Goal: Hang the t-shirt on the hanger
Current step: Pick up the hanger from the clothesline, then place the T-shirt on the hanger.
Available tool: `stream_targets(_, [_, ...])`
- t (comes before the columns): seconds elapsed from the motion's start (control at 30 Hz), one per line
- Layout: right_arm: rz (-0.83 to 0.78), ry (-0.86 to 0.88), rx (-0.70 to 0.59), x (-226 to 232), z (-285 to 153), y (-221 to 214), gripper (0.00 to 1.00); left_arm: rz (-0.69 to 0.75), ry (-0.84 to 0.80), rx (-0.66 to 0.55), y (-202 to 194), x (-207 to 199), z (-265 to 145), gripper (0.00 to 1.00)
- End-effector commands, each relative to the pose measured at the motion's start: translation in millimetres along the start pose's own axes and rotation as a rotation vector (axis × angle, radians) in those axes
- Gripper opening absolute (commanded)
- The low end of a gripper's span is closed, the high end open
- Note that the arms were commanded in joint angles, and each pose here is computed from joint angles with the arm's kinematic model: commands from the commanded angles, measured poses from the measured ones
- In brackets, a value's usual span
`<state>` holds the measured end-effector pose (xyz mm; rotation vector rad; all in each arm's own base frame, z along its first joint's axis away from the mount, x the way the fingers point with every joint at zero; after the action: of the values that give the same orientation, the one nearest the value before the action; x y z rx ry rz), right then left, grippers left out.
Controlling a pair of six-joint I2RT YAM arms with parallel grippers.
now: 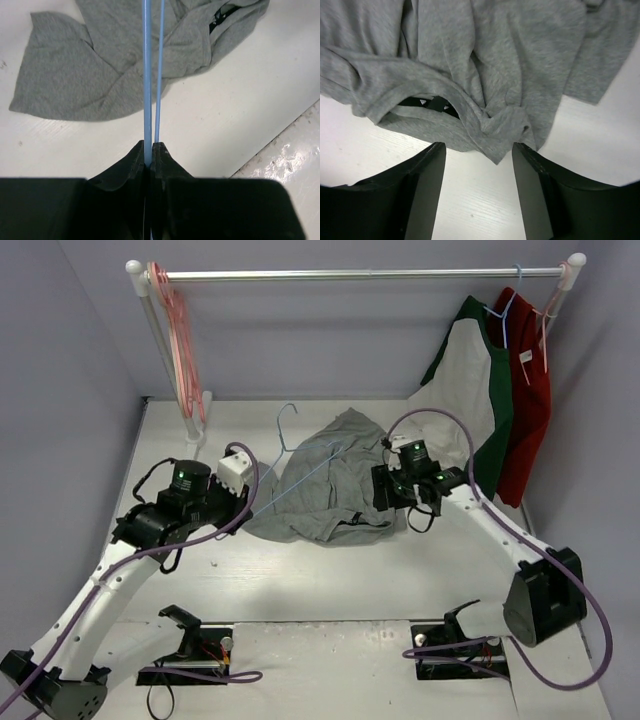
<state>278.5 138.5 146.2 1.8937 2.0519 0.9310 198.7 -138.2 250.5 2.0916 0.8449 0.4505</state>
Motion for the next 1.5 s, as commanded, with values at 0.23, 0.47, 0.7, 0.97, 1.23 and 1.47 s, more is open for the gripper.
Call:
stream_targets(0.23, [-0.185,0.005,0.068,20.5,37.7,-14.8,0.57,-0.037,0.017,-0.061,-14.0,-5.6,-3.3,0.00])
stream_targets(0.47, [-0.259,0.031,0.111,24.1,56.4,-16.7,0.46,-0.047,0.030,-0.049,-25.8,-6.1,-2.7,0.00])
stream_targets(0.7, [-0.271,0.044,0.134,25.1,76.9,-21.8,0.41,-0.043,0.029,-0.050,-26.7,-6.6,-3.9,0.00])
stream_targets(0.97, [-0.271,0.022,0.095,26.2,93.9,-9.2,0.17,-0.037,0.005,-0.063,-26.5,-11.4,-8.3,0.00])
stream_targets(1.23, [-0.356,0.021,-0.051,49.3,89.5,64.4,0.00,-0.033,0.023,-0.051,-35.7,-10.7,-10.5,0.00])
stream_targets(1.47, [-0.352,-0.034,-0.112,52.0,113.5,103.2,0.13,-0.031,0.016,-0.061,-36.9,-11.4,-6.7,0.00])
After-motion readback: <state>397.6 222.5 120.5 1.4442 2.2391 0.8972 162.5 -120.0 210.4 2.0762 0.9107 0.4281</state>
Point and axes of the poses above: each gripper's point midway between its finger pads, its own z axis out along the fingers, its own x axis along the line the jaws close on, y = z × x, the point moved 3 cm from there along -z, back along the fingers, and after that the axes turned 10 degrees about z, right-handed, at the moved point
